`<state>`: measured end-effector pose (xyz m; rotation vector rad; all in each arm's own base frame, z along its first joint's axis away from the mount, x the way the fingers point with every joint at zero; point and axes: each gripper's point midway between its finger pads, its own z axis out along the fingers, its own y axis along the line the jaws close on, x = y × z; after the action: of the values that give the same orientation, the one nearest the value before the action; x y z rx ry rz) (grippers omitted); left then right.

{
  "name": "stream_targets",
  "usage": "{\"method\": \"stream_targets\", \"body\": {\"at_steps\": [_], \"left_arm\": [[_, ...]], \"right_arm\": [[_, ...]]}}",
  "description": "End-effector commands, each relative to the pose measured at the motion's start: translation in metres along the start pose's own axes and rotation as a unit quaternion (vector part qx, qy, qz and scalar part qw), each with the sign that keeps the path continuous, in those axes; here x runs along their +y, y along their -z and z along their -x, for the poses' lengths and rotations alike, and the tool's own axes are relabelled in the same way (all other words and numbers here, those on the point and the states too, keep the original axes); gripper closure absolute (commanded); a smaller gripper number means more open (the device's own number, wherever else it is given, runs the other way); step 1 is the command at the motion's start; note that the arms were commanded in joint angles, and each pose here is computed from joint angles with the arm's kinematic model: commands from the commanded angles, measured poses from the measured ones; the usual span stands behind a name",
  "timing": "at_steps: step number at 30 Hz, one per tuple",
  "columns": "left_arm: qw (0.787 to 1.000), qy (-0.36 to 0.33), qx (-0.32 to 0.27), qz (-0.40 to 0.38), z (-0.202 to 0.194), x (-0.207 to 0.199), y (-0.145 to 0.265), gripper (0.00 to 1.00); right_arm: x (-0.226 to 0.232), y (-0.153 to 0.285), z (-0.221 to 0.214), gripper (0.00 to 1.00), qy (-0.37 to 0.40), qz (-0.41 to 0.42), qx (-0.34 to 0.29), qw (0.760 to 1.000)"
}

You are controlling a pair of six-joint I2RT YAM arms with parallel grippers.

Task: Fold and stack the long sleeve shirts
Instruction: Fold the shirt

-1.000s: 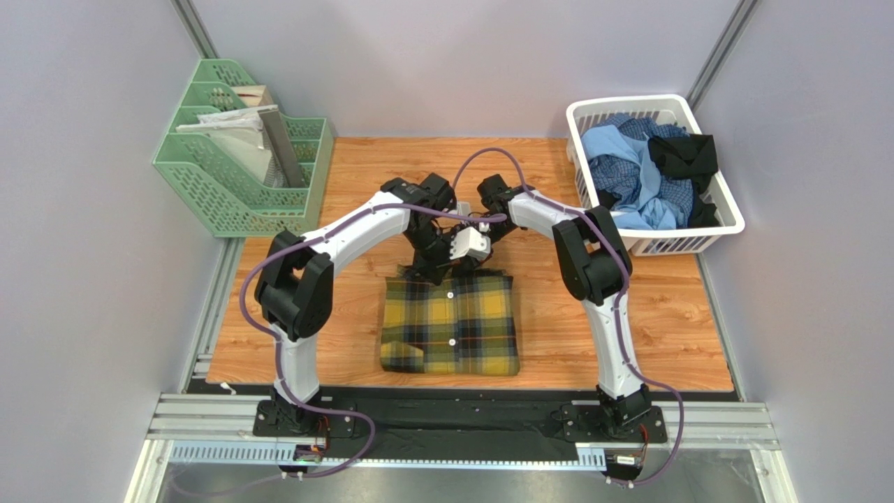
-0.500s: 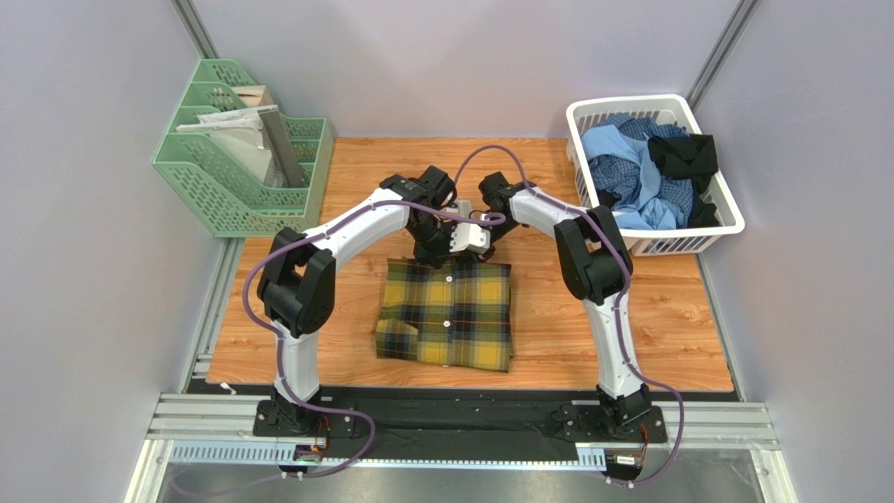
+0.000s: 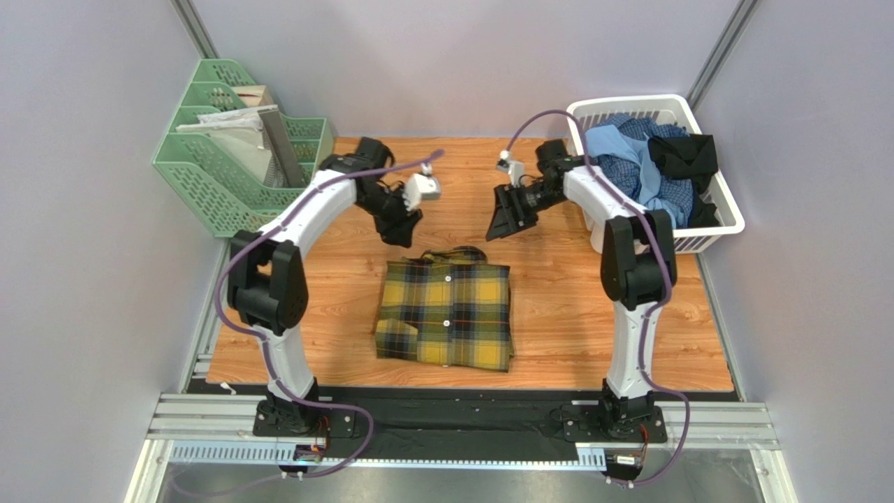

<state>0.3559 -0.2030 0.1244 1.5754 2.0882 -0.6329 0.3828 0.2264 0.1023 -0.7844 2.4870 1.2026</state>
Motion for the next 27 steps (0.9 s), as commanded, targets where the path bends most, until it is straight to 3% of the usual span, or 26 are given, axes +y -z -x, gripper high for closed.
{"method": "stream_targets", "body": {"at_steps": [1,9,21,24,27], "left_arm": [[0.991,0.097,-0.087,-0.025,0.013,-0.006,0.038,0.45],[0.975,0.187,-0.099,-0.074,-0.013,-0.009,0.018,0.42],[0.961,0.24,-0.089,-0.105,-0.04,-0.015,-0.018,0.41],[0.958,0.247,-0.091,-0.112,-0.042,-0.019,-0.02,0.41],[0.954,0.255,-0.097,-0.121,-0.042,-0.022,-0.021,0.42]], "right_arm": [[0.029,0.03,0.005,0.3,0.012,0.009,-0.036,0.999],[0.024,0.014,-0.023,0.26,0.026,-0.019,-0.013,0.999],[0.027,0.002,-0.055,0.29,0.043,-0.007,0.027,0.999],[0.031,0.001,-0.06,0.33,0.049,-0.004,0.029,0.998],[0.03,0.0,-0.062,0.53,0.052,-0.005,0.032,0.998]]}}
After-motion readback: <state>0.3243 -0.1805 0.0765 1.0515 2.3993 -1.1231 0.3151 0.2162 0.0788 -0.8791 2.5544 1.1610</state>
